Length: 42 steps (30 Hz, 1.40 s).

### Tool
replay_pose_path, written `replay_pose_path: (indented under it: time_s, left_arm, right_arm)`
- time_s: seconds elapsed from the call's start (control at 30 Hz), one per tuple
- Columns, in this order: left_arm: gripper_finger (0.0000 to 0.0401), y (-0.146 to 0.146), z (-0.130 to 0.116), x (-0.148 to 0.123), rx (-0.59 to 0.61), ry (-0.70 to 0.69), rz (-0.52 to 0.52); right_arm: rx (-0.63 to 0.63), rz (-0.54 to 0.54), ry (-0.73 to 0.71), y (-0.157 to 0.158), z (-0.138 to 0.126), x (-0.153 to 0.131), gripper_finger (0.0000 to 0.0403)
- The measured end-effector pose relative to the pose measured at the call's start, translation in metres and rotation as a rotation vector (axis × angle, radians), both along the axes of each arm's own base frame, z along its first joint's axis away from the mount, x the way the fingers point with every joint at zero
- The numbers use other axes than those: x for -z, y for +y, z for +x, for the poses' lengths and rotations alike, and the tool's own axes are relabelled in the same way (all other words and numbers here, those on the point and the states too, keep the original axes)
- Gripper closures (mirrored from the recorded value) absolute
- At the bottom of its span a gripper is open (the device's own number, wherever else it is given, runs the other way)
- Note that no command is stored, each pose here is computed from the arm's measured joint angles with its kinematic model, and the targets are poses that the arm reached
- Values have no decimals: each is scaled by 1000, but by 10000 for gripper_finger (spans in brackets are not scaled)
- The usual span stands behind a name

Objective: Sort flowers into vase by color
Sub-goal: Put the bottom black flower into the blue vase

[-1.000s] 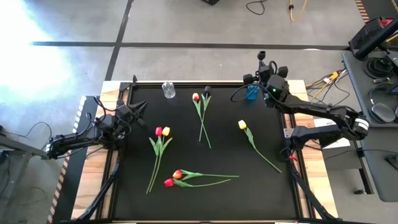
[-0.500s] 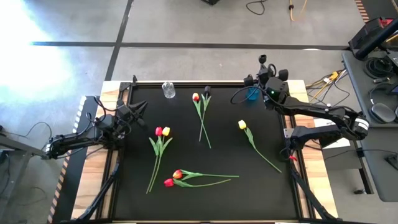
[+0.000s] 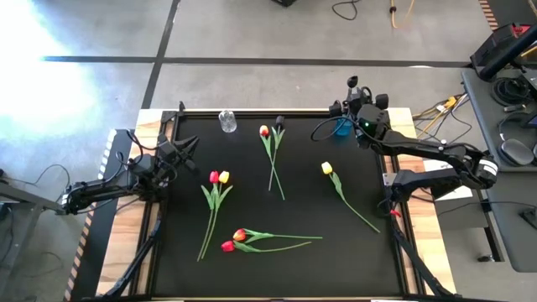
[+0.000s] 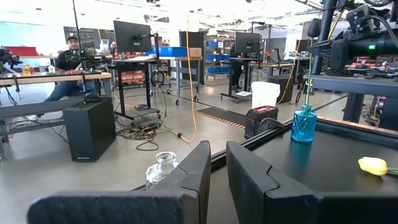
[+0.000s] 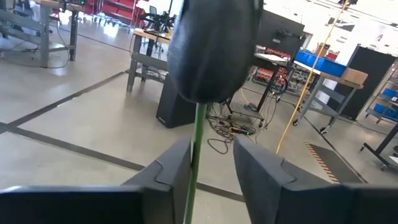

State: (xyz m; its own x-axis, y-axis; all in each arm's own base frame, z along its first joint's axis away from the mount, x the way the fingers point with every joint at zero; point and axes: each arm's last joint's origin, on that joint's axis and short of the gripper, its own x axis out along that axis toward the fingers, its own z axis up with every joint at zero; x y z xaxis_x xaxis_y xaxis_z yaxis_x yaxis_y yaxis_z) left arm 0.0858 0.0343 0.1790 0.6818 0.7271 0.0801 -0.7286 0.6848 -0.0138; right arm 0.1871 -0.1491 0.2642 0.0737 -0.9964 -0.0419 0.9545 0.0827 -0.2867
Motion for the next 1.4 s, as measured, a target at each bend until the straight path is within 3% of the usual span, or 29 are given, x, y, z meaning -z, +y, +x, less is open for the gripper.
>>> replay_pose_path:
  time_s: [0.2,0.4,0.57,0.9,1.2,1.4]
  left_arm:
    - [363,0,0,0,0,0,0]
    - [363,0,0,0,0,0,0]
    - [363,0,0,0,0,0,0]
    - [363,0,0,0,0,0,0]
    - [363,0,0,0,0,0,0]
    - [363,0,0,0,0,0,0]
  right_arm:
    - [-2,32,46,1,0,5,241]
    - [6,131,99,2,-2,16,192]
    - [13,176,126,3,-3,17,188]
    - [-5,228,148,3,-3,5,249]
    - [-24,268,137,4,-4,9,380]
    - [-14,285,107,5,-5,10,389]
